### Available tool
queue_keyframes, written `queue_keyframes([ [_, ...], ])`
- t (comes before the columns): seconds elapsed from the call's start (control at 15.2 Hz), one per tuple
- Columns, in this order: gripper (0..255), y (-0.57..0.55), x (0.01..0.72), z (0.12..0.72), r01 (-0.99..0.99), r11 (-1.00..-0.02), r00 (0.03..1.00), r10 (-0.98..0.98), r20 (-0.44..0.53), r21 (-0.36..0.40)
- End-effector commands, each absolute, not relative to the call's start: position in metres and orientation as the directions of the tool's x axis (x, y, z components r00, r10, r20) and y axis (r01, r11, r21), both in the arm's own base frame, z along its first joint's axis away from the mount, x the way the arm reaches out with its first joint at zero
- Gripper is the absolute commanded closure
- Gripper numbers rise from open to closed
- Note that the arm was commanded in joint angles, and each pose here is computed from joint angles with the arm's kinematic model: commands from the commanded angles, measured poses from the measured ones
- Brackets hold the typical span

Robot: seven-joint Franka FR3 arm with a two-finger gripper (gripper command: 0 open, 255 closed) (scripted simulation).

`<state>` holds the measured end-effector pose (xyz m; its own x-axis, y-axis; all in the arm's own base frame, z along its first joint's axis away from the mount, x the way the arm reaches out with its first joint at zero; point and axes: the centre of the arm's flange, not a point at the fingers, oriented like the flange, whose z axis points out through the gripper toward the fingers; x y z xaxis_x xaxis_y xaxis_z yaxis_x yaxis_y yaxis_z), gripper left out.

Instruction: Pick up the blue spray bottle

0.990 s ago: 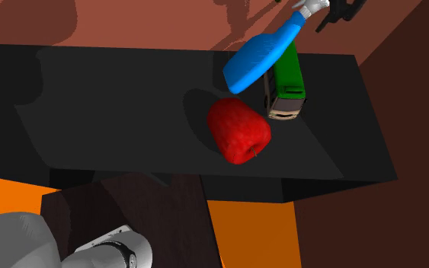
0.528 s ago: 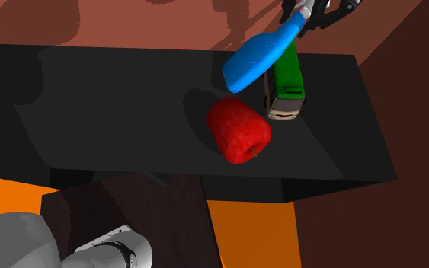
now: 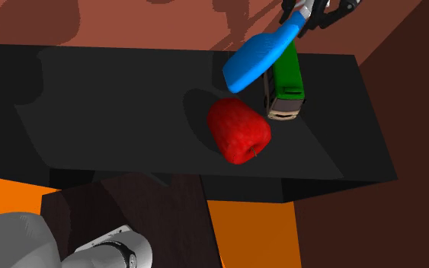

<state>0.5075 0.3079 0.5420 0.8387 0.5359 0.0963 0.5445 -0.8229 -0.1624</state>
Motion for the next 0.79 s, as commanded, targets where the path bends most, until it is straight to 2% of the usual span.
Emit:
queue_keyframes([
  [0.0, 255, 0.307, 0.508, 0.547, 0.544, -0.823, 0.839, 0.536, 0.095, -0.162],
  [0.73, 255, 0.307, 0.508, 0.605, 0.544, -0.823, 0.839, 0.536, 0.095, -0.162],
])
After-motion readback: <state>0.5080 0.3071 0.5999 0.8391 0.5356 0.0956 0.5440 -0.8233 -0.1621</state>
